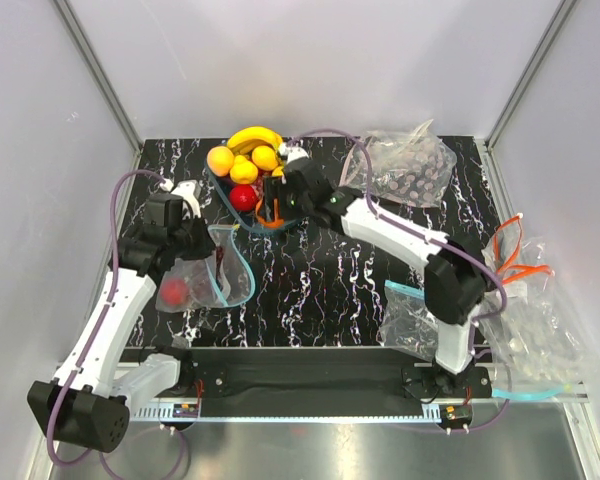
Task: Place the food in the zip-top bag and seal the zipper
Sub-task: Pick up the fake fruit from the bin, then place the fake fruit in the zipper food storage bag, then pick up the fake fruit from the bin.
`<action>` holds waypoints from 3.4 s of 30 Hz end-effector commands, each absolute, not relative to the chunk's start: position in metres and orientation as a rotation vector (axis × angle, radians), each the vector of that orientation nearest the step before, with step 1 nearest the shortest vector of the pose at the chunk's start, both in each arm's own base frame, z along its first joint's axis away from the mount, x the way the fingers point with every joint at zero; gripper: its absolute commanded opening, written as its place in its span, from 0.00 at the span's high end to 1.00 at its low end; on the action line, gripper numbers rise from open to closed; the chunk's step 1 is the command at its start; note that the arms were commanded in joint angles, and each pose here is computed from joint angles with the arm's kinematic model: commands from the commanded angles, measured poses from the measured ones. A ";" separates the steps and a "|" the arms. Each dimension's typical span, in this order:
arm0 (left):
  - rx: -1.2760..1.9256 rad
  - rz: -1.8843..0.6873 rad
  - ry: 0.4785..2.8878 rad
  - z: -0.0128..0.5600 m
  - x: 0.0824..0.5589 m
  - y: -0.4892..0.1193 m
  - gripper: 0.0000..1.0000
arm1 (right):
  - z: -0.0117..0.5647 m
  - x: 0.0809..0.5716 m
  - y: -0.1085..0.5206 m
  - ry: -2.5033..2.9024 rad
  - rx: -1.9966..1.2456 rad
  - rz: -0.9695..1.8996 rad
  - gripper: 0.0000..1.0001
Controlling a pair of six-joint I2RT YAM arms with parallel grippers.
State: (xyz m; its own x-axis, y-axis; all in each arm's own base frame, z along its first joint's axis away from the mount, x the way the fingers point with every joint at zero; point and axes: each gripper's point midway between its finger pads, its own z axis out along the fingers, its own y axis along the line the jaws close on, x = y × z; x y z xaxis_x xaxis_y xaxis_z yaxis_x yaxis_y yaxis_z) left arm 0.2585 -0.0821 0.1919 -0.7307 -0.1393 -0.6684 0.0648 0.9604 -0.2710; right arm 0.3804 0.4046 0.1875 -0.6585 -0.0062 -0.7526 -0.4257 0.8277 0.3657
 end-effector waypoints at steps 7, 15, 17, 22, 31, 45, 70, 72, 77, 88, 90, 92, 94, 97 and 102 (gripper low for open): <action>-0.015 -0.382 2.306 0.221 0.267 -0.092 0.92 | 0.273 0.262 0.432 1.890 -0.558 0.966 0.49; 0.011 -0.461 2.308 0.232 0.259 -0.114 0.92 | 0.273 0.222 0.445 1.834 -0.626 1.074 0.50; 0.033 -0.496 2.294 0.240 0.254 -0.123 0.92 | 0.267 0.221 0.447 1.840 -0.626 1.074 0.50; 0.054 -0.618 2.274 0.259 0.242 -0.138 0.92 | 0.257 0.213 0.459 1.847 -0.658 1.085 0.50; 0.065 -0.565 2.262 0.271 0.235 -0.128 0.91 | 0.230 0.206 0.473 1.894 -0.676 1.057 0.48; 0.011 -0.379 2.267 0.261 0.240 -0.101 0.90 | 0.206 0.206 0.499 1.885 -0.640 1.069 0.00; -0.195 -0.182 2.103 0.247 0.267 -0.048 0.93 | 0.233 0.351 0.369 2.112 -0.298 0.547 0.16; -0.183 -0.202 2.076 0.251 0.265 -0.050 0.93 | 0.238 0.365 0.368 2.118 -0.300 0.524 0.15; -0.169 -0.203 2.051 0.253 0.262 -0.049 0.93 | 0.203 0.404 0.363 2.267 -0.312 0.396 0.13; -0.134 -0.255 2.099 0.241 0.264 -0.060 0.94 | 0.143 0.452 0.366 2.369 -0.299 0.321 0.14; -0.128 -0.262 2.100 0.241 0.264 -0.062 0.94 | 0.129 0.458 0.368 2.385 -0.298 0.323 0.13; -0.129 -0.263 2.100 0.241 0.264 -0.061 0.94 | 0.121 0.465 0.363 2.402 -0.283 0.312 0.08; -0.127 -0.266 2.101 0.241 0.265 -0.062 0.94 | 0.104 0.473 0.361 2.426 -0.276 0.291 0.00; -0.123 -0.276 2.103 0.240 0.264 -0.064 0.94 | 0.082 0.478 0.367 2.460 -0.305 0.330 0.00; -0.119 -0.278 2.101 0.241 0.263 -0.064 0.94 | 0.044 0.486 0.373 2.503 -0.363 0.325 0.00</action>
